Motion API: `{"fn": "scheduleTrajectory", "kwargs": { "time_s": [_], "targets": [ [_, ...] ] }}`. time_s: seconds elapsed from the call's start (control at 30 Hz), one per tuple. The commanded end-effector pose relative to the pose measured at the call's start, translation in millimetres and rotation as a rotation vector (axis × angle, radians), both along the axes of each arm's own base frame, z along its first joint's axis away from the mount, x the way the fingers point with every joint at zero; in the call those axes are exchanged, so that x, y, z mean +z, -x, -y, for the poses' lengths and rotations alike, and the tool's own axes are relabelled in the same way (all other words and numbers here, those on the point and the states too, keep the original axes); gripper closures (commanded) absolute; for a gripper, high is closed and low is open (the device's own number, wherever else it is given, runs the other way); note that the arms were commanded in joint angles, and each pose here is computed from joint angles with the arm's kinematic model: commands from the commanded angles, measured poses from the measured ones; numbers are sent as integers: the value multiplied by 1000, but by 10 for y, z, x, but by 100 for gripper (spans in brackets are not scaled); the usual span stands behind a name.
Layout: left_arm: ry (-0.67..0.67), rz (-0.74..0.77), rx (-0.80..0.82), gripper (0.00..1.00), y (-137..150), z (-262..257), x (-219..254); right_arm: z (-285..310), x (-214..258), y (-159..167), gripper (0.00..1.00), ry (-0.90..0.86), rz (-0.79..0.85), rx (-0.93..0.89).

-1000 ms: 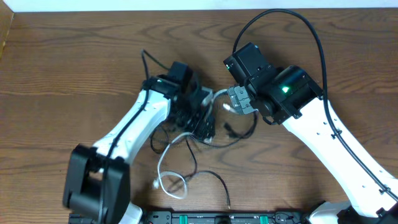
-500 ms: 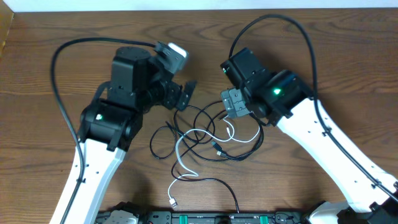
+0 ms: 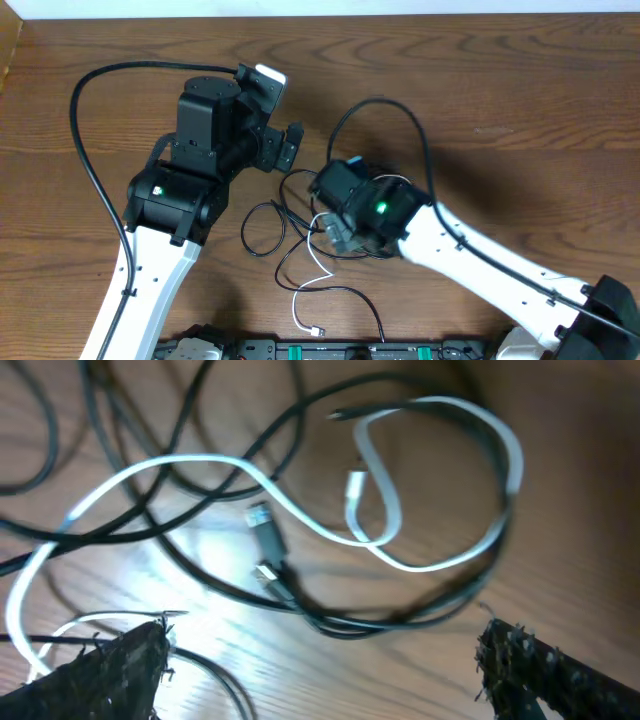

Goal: Untangle cables

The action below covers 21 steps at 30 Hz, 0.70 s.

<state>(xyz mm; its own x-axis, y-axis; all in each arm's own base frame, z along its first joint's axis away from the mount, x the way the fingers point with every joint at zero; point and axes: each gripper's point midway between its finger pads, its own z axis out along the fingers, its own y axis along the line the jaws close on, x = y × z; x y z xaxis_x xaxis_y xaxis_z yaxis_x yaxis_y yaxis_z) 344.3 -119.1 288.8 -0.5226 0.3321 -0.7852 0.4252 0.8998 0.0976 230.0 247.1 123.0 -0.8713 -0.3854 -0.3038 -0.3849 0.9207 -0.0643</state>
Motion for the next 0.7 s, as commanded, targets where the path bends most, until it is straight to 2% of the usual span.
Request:
{"fn": "scheduleTrajectory", "kwargs": {
  "time_s": [0.0, 0.1, 0.23, 0.4, 0.53, 0.67],
  "targets": [
    [-6, -9, 27, 2, -13, -48, -18, -105, -103, 119, 5, -21, 0, -7],
    [-7, -13, 27, 2, -11, -48, -29, -167, -247, 208, 6, -35, 1, -4],
    [-7, -13, 27, 2, -10, -49, -30, -49, -449, 275, 12, -45, -13, -173],
    [-7, -13, 27, 2, -10, -49, -30, 315, -552, 114, 10, 60, 99, -284],
    [-6, -14, 27, 2, -10, -48, -30, 437, -551, -41, 15, 96, 142, -269],
    [-4, -16, 29, 2, -8, -49, -32, 388, -539, -238, 21, 53, 178, -258]
  ]
}}
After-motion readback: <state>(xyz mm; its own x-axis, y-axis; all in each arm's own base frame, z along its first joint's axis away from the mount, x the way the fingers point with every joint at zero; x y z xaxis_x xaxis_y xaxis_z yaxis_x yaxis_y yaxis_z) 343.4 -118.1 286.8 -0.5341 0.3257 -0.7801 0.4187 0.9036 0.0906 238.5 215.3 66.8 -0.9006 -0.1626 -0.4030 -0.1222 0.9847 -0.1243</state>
